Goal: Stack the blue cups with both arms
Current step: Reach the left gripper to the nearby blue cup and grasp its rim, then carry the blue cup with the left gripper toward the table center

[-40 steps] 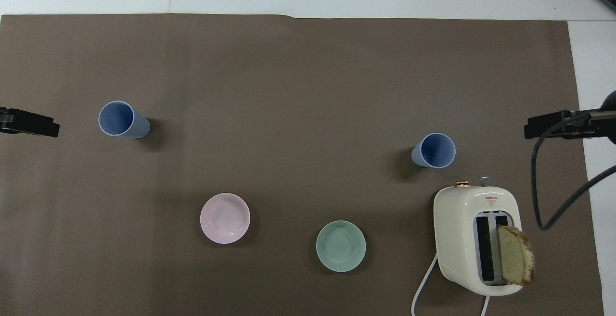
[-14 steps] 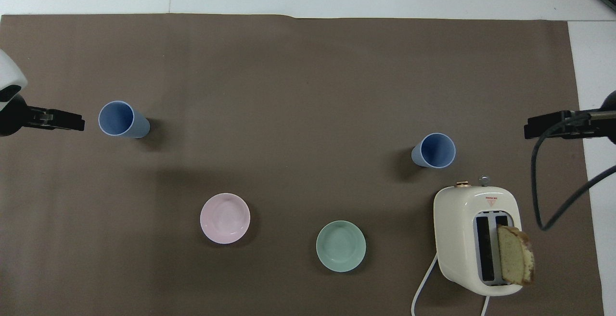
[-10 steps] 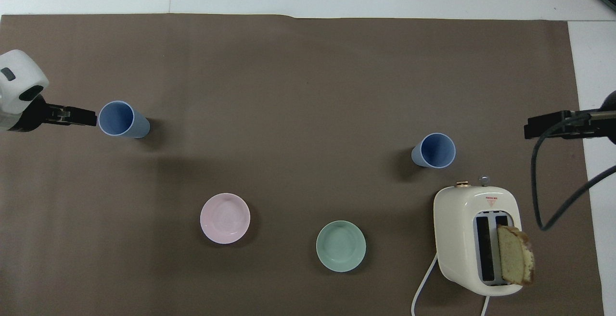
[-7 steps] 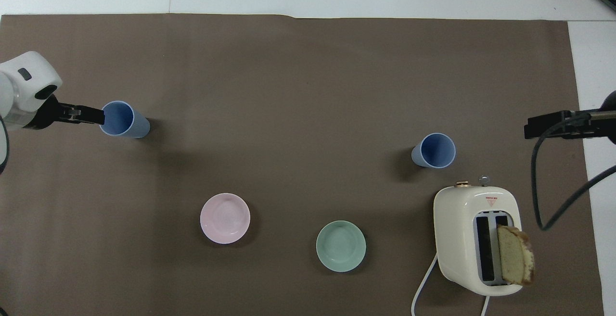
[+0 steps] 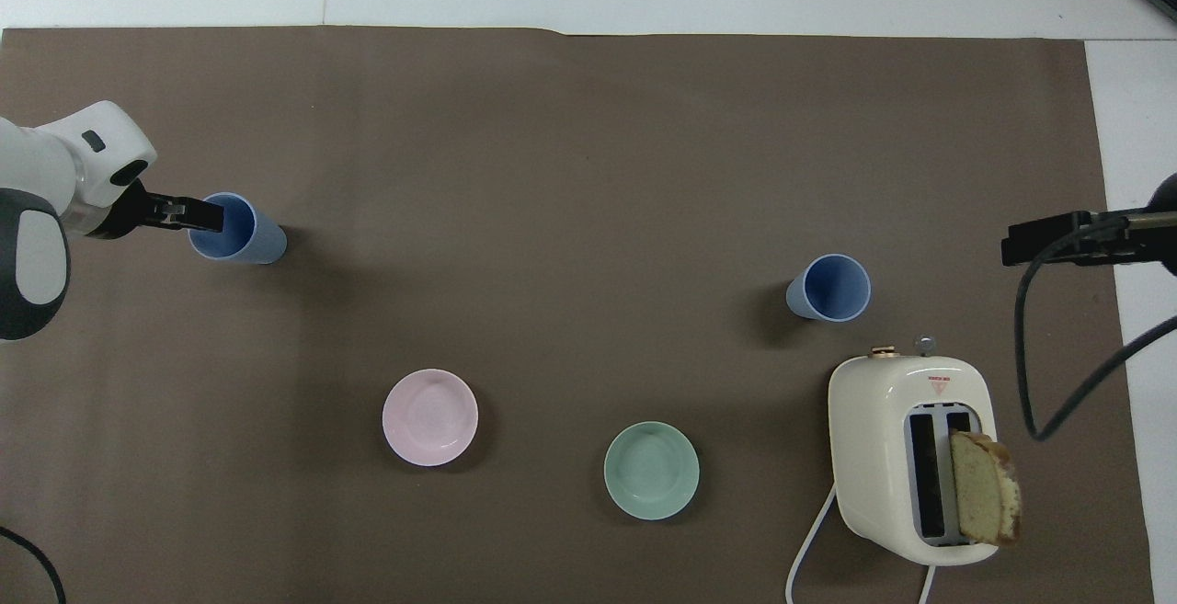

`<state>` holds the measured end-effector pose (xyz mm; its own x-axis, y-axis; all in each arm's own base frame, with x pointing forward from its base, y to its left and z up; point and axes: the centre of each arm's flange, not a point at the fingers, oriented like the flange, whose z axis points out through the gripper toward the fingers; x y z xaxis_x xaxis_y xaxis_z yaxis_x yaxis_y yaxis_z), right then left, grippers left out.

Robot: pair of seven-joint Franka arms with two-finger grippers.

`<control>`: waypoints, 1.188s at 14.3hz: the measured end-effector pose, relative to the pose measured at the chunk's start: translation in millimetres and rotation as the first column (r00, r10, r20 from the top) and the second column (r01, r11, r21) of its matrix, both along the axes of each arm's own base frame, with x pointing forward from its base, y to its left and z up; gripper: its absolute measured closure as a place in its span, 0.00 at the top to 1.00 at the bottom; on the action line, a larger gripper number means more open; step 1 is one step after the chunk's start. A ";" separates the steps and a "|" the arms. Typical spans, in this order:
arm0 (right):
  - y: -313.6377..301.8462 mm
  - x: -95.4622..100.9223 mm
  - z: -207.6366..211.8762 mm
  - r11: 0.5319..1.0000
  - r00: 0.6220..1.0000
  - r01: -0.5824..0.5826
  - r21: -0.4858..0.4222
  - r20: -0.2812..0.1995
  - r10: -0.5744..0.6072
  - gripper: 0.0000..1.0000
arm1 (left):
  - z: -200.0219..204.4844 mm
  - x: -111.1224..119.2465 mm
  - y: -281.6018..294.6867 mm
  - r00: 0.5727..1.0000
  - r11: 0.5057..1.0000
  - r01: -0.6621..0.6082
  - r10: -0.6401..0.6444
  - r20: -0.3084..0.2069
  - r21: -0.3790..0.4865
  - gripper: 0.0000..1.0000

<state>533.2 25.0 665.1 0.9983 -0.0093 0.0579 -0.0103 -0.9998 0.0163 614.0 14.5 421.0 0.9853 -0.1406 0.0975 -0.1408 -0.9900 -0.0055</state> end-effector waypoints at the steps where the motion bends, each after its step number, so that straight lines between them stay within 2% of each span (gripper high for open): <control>1: 0.0 0.0 0.0 1.000 1.000 0.000 0.000 0.000 0.000 1.00 | -2.3 0.6 0.0 1.000 1.000 0.000 0.000 0.000 0.000 1.00; 5: 0.0 0.0 0.0 1.000 1.000 0.000 0.000 0.000 0.000 1.00 | -20.7 1.0 2.1 1.000 1.000 -0.007 0.007 0.005 -0.002 0.96; 8: 0.0 0.0 0.0 1.000 1.000 0.000 0.000 0.000 0.000 1.00 | -30.5 4.4 1.6 1.000 1.000 -0.008 0.008 0.029 -0.002 0.85; 9: 0.0 0.0 0.0 1.000 1.000 0.000 0.000 0.000 0.000 1.00 | -34.0 6.1 0.9 0.999 1.000 -0.008 0.008 0.037 -0.002 0.85; 11: 0.0 0.0 0.0 1.000 1.000 0.000 0.000 0.000 0.000 1.00 | -40.1 6.5 0.8 0.999 1.000 -0.008 0.008 0.033 -0.001 0.64; 12: 0.1 0.0 0.0 1.000 1.000 0.000 0.000 0.000 0.000 1.00 | -42.9 5.4 0.8 1.000 1.000 -0.008 0.008 0.027 -0.002 0.56; 13: 0.1 0.0 0.0 1.000 1.000 0.000 0.000 0.000 0.000 1.00 | -44.6 4.5 0.7 1.000 1.000 -0.008 0.008 0.023 -0.002 0.56; 14: 0.1 0.0 0.0 1.000 1.000 0.000 0.000 0.000 0.000 1.00 | -45.4 4.0 0.7 1.000 1.000 -0.008 0.008 0.021 -0.002 0.47; 17: 0.2 0.1 0.1 1.000 1.000 0.000 0.000 0.001 0.000 1.00 | -45.8 3.2 -0.3 1.000 1.000 -0.007 0.007 0.013 -0.004 0.09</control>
